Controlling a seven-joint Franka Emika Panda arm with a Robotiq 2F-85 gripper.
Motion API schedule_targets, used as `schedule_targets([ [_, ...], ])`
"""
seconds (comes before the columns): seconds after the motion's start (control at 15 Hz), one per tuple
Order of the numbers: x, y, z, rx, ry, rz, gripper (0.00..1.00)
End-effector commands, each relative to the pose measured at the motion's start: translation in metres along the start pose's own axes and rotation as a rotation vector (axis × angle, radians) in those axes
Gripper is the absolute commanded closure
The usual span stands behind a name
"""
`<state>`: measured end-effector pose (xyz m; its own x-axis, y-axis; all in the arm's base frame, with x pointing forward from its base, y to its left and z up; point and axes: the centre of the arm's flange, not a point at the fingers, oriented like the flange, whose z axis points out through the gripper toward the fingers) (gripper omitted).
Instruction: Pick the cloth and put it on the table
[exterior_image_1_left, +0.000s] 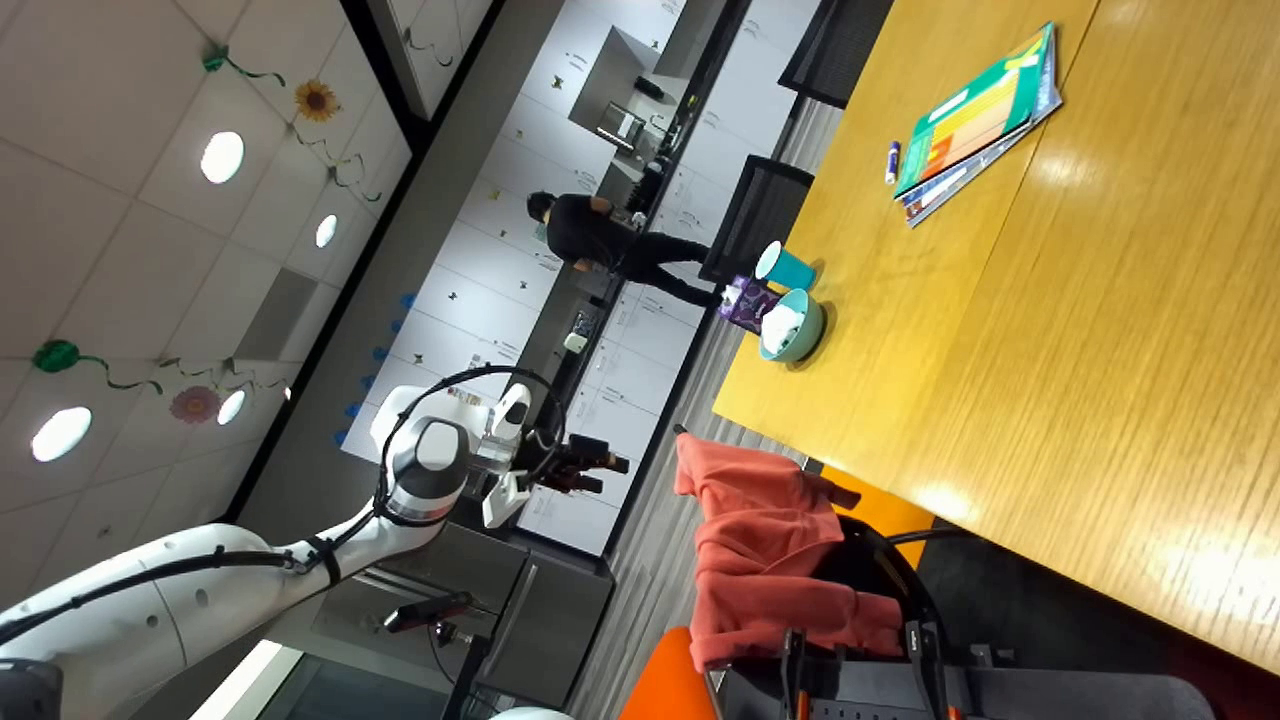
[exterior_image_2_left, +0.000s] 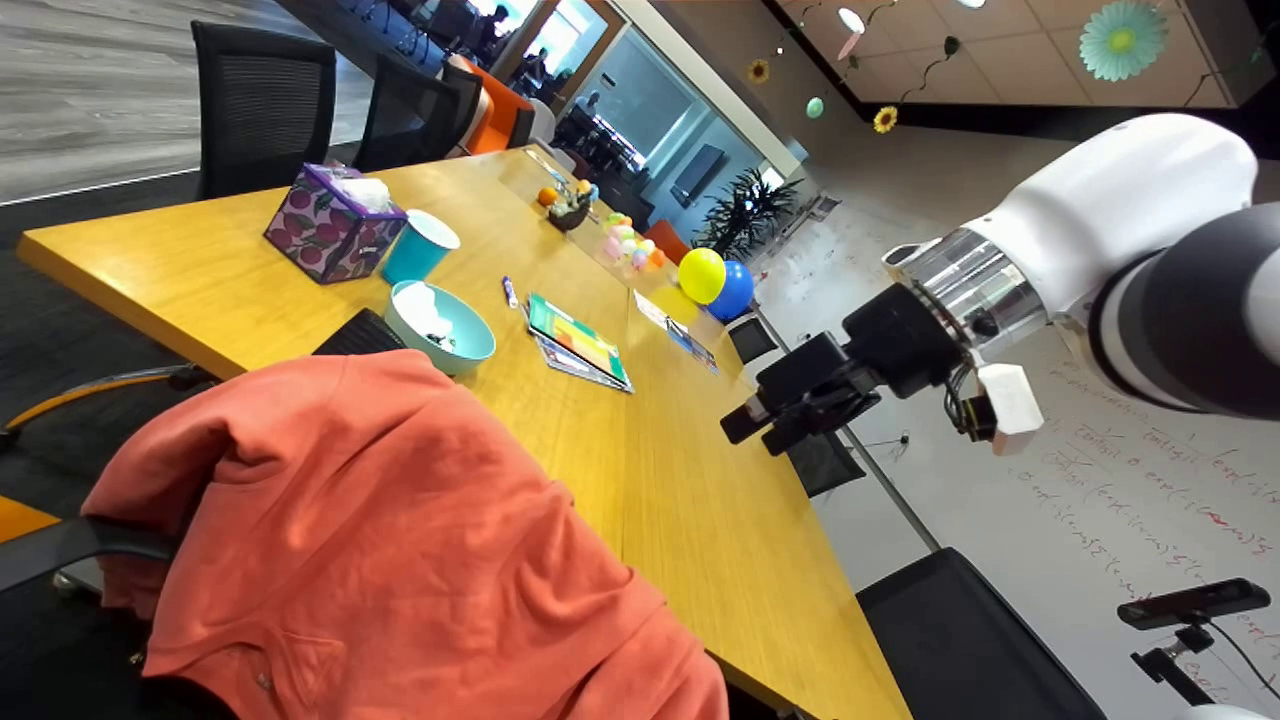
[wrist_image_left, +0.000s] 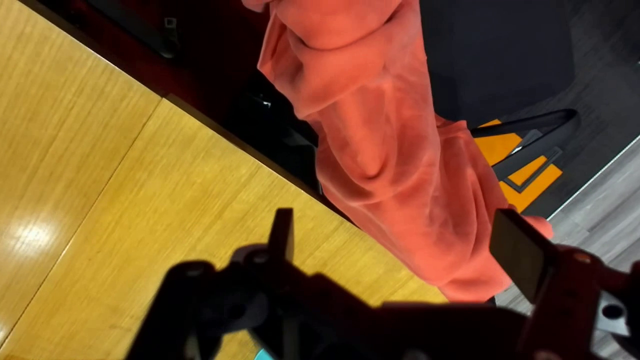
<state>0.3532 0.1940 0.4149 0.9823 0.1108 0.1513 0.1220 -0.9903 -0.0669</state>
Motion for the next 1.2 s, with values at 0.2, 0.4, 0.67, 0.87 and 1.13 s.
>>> schedule_targets([
  [0.2,0.04,-0.019,0.068,0.032,-0.02,0.029,0.0],
  [0.4,0.049,-0.022,0.096,0.022,-0.025,0.043,0.0],
  [0.67,0.054,-0.026,0.126,-0.022,-0.062,0.056,0.0],
  [0.87,0.057,-0.029,0.142,-0.04,-0.084,0.06,0.0],
  [1.13,0.06,-0.03,0.158,-0.045,-0.104,0.059,0.0],
])
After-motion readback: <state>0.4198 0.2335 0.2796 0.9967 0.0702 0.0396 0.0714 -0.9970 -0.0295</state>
